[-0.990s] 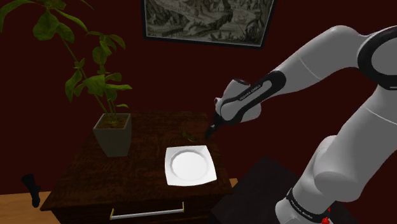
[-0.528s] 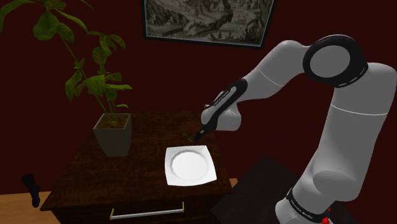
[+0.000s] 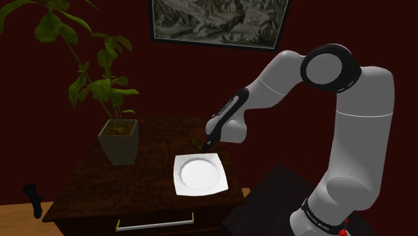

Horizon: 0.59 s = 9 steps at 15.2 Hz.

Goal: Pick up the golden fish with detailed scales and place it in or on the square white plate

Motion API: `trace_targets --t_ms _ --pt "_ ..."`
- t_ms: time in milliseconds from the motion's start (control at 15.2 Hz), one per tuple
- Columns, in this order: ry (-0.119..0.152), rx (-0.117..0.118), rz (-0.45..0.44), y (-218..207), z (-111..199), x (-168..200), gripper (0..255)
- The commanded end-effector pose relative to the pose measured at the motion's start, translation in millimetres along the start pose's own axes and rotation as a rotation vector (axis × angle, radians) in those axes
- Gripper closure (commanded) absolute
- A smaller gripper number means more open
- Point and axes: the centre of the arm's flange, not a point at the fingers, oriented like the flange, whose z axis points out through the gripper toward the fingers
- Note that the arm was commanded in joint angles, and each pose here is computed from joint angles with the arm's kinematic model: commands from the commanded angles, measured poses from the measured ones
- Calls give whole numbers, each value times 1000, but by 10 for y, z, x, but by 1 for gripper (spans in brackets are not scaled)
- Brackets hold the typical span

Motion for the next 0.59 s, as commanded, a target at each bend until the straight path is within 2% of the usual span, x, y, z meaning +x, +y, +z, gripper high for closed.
trace_targets --t_ms 0,396,462,528 --pt "-5 3 -1 -12 30 -20 0" --pt "-5 3 -1 -12 30 -20 0" --pt "-5 3 -1 -11 27 -19 255" --pt "-5 3 -1 -14 25 -22 255"
